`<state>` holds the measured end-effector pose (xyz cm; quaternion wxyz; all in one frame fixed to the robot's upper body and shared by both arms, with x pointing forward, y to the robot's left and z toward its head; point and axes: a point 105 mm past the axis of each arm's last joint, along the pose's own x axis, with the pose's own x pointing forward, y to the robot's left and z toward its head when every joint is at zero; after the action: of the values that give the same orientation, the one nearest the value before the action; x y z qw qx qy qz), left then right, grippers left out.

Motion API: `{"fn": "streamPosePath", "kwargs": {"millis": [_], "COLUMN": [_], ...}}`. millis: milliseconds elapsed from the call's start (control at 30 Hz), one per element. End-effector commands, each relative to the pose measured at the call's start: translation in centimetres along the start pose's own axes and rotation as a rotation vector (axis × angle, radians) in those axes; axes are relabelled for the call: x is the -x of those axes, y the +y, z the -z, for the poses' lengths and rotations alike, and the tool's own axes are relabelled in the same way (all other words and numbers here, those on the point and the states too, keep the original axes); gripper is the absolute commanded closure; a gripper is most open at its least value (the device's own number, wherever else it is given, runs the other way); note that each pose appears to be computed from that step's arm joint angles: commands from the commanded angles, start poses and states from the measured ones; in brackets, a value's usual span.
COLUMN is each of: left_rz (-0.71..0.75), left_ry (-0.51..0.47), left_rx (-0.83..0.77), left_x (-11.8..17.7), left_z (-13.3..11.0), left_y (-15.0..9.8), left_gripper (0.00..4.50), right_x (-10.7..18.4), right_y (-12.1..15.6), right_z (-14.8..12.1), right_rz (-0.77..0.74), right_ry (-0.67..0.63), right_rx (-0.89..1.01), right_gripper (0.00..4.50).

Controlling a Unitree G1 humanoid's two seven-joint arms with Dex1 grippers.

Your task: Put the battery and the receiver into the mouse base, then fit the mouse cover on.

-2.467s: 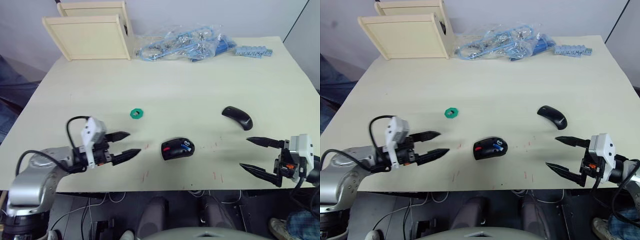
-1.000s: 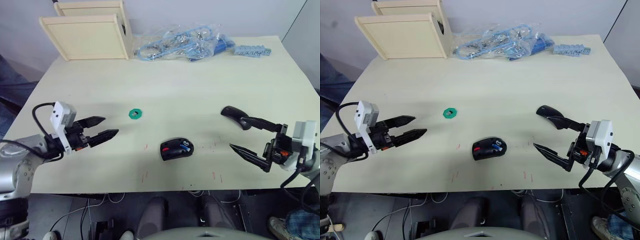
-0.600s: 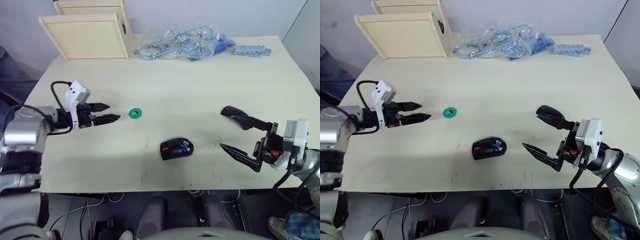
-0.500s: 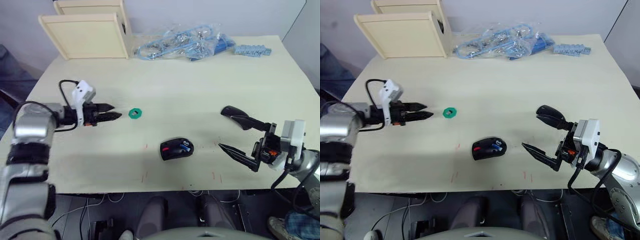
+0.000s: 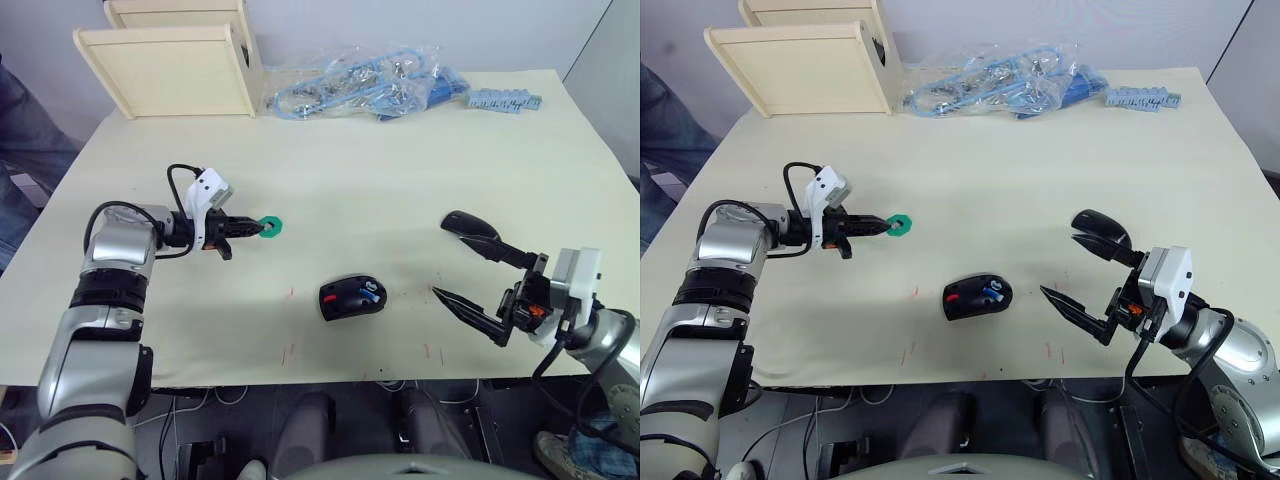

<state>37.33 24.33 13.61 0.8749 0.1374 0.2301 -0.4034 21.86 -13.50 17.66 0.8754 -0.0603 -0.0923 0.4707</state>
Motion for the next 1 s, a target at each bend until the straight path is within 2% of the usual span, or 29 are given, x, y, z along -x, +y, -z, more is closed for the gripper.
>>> {"fn": "streamPosePath", "kwargs": {"millis": [33, 367, 467, 500, 533, 567, 600, 733, 800, 1000], "left_rz": [-0.034, -0.06, -0.066, -0.064, -0.062, -0.062, -0.063, -0.061, -0.062, -0.066], "left_ry": [-0.039, -0.066, -0.086, -0.087, -0.087, -0.086, -0.085, -0.082, -0.078, -0.062], "left_rx": [-0.039, -0.055, -0.051, -0.051, -0.05, -0.048, -0.047, -0.044, -0.051, -0.066], "left_x": [0.37, -0.41, -0.37, -0.37, -0.38, -0.37, -0.36, -0.39, -0.41, -0.48], "left_z": [-1.11, -1.25, -1.48, -1.49, -1.49, -1.48, -1.46, -1.29, -1.18, -0.63], "left_y": [0.51, 0.49, 0.47, 0.43, 0.4, 0.39, 0.41, 0.42, 0.43, 0.43], "left_gripper": [3.96, 3.96, 3.32, 2.76, 2.62, 1.99, 1.76, 1.76, 2.32, 2.32], "right_x": [-0.18, -0.22, -0.23, -0.22, -0.22, -0.22, -0.24, -0.29, -0.29, -0.28], "right_y": [0.6, 0.58, 0.55, 0.52, 0.48, 0.44, 0.41, 0.41, 0.38, 0.38], "right_z": [-1.34, -1.34, -1.35, -1.34, -1.34, -1.33, -1.34, -1.33, -1.34, -1.35], "right_rz": [-0.011, -0.001, 0.001, 0.002, 0.002, 0.004, 0.005, 0.008, 0.01, 0.014], "right_ry": [-0.041, -0.039, -0.039, -0.039, -0.039, -0.039, -0.04, -0.04, -0.04, -0.038], "right_rx": [0.049, 0.048, 0.048, 0.048, 0.048, 0.048, 0.048, 0.048, 0.049, 0.051], "right_gripper": [0.0, 0.0, 0.0, 0.0, 0.0, 0.0, 0.0, 0.0, 0.0, 0.0]}}
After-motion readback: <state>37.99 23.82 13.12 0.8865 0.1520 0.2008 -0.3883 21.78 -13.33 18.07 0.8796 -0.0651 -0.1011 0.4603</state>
